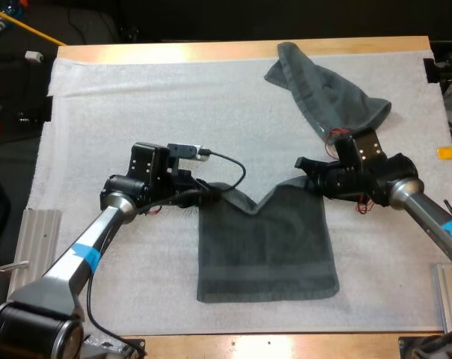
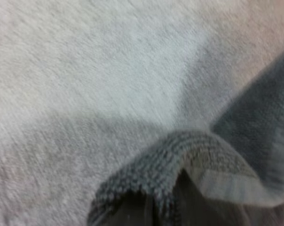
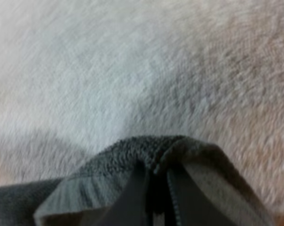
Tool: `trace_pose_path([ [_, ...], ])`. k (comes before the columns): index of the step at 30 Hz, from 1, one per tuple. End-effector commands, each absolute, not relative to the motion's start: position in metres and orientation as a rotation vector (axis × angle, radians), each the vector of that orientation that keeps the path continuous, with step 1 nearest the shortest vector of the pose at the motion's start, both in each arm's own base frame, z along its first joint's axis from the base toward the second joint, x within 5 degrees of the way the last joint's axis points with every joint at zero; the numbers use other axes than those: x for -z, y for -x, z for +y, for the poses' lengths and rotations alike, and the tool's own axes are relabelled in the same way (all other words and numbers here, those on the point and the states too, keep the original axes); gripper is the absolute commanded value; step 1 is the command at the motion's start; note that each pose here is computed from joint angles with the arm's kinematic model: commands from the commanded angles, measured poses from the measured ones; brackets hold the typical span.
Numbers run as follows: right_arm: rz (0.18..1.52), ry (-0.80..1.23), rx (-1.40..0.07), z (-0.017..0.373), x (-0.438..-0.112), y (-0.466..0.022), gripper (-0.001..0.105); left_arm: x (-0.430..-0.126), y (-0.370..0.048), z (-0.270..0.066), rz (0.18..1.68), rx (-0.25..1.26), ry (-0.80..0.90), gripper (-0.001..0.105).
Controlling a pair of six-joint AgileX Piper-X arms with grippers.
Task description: Pick towel from pile, fold and stack
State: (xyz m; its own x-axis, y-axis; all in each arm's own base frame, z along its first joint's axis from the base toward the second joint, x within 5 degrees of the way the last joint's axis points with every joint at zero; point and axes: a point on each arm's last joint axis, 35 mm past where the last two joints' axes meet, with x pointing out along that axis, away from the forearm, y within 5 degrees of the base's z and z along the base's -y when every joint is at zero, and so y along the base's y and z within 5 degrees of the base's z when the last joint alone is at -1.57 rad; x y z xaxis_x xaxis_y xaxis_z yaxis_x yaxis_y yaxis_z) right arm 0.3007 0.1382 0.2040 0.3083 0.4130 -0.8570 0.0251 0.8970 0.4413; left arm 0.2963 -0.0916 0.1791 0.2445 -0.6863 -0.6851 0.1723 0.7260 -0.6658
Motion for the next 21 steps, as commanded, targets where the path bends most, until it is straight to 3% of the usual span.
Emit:
trace_pose_path([
  [1, 1.232, -0.437, -0.259, 0.136, -0.203, -0.305, 0.000, -0.181, -0.302, -0.090, 1.156, 0.632, 0.530, 0.000],
  [11, 1.214, -0.465, -0.209, 0.132, -0.193, -0.314, 0.000, -0.176, -0.313, -0.080, 1.101, 0.603, 0.559, 0.001],
  [13, 1.211, -0.466, -0.211, 0.132, -0.194, -0.315, 0.000, -0.177, -0.313, -0.080, 1.096, 0.604, 0.558, 0.007],
  [15, 1.198, -0.475, -0.222, 0.133, -0.195, -0.316, 0.002, -0.177, -0.314, -0.080, 1.094, 0.605, 0.558, 0.022],
  [16, 1.197, -0.483, -0.229, 0.133, -0.195, -0.316, 0.005, -0.177, -0.314, -0.080, 1.094, 0.605, 0.558, 0.026],
  [18, 1.159, -0.520, -0.274, 0.136, -0.199, -0.320, 0.020, -0.178, -0.314, -0.080, 1.091, 0.603, 0.564, 0.046],
  [19, 1.146, -0.528, -0.290, 0.137, -0.200, -0.322, 0.026, -0.178, -0.315, -0.080, 1.089, 0.603, 0.563, 0.050],
  [21, 1.083, -0.547, -0.341, 0.140, -0.205, -0.328, 0.047, -0.183, -0.319, -0.081, 1.068, 0.611, 0.557, 0.058],
])
